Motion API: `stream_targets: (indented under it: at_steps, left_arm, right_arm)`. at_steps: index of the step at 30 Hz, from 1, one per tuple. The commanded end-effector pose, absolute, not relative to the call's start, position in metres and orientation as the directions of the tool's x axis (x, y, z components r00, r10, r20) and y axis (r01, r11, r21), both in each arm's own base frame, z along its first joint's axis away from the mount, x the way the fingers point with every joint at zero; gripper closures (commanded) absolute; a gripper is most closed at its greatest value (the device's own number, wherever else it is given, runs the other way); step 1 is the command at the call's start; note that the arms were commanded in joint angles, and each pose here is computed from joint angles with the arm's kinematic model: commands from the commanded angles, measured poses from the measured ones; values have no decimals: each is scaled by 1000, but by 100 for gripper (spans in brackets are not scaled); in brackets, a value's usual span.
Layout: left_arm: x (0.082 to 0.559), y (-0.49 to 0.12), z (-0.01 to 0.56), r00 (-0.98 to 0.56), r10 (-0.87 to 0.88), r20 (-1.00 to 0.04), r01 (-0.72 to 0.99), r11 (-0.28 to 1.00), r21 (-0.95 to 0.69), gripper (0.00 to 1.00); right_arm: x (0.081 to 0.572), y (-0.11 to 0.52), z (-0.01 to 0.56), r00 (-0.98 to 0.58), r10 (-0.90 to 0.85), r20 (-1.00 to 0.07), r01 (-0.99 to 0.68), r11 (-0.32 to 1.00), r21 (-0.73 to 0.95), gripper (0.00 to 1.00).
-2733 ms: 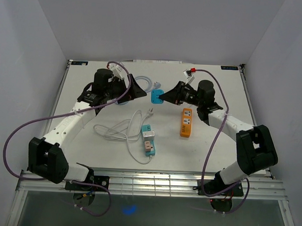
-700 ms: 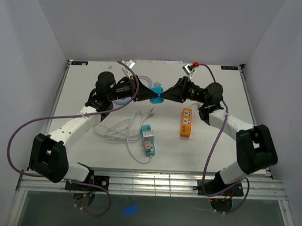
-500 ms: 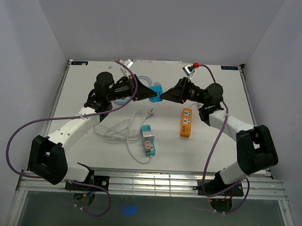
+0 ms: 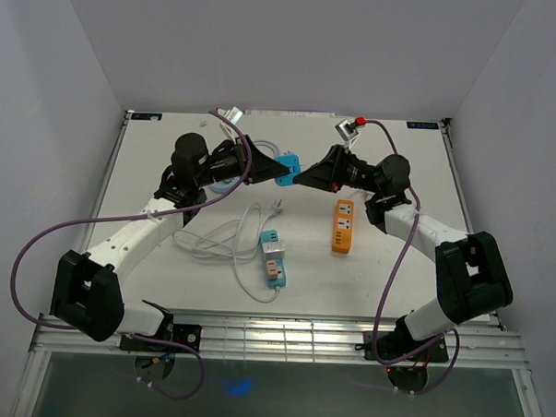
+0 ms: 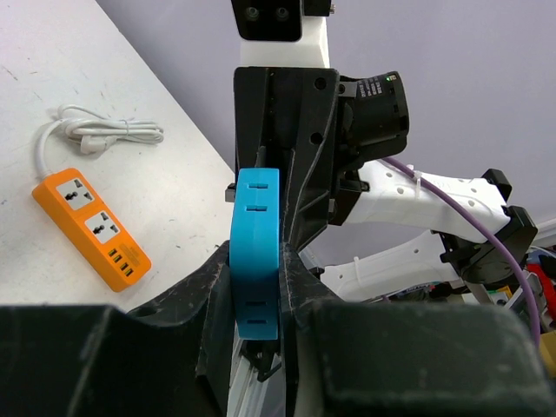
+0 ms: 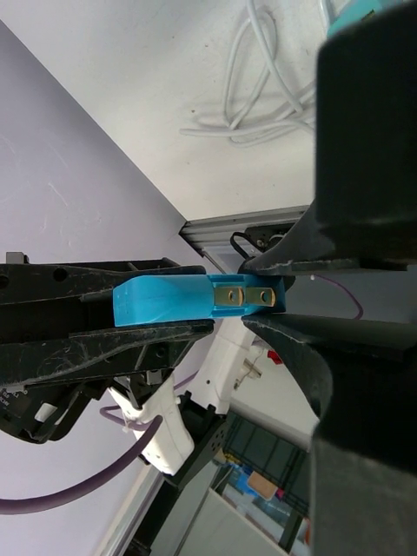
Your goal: Insert the plug
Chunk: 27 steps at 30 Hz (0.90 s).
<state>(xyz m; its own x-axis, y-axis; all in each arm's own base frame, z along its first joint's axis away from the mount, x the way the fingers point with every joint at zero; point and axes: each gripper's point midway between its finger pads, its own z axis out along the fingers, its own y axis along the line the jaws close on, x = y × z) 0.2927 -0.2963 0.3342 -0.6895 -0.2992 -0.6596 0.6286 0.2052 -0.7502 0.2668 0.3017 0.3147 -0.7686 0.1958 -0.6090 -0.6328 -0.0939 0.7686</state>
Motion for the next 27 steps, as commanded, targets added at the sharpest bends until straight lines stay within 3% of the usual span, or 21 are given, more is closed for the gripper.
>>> stream_targets:
  at_steps: [1, 5, 9, 13, 22, 27]
  left_arm:
    - [284, -294, 353, -653, -322, -686, 671, 173, -721, 100]
    - [283, -294, 352, -653, -322, -686, 674, 166, -719, 97]
    - [282, -296, 352, -665, -311, -679, 670, 155, -726, 53]
    - [284, -298, 350, -673, -305, -674, 665, 151, -732, 41]
    - [284, -299, 349, -676, -298, -674, 666, 145, -732, 39]
    - [286, -301, 348, -679, -297, -671, 664, 141, -734, 47]
  right_arm:
    - [262, 302, 329, -721, 214, -659, -688, -109, 718, 83]
    - [261, 303, 328, -726, 206, -657, -684, -110, 721, 92]
    - [260, 303, 328, -723, 199, -661, -687, -114, 718, 92]
    - [259, 303, 328, -722, 198, -663, -689, -115, 716, 92]
    - [261, 306, 330, -724, 200, -660, -686, -117, 718, 92]
    - [261, 308, 329, -725, 198, -659, -685, -119, 718, 92]
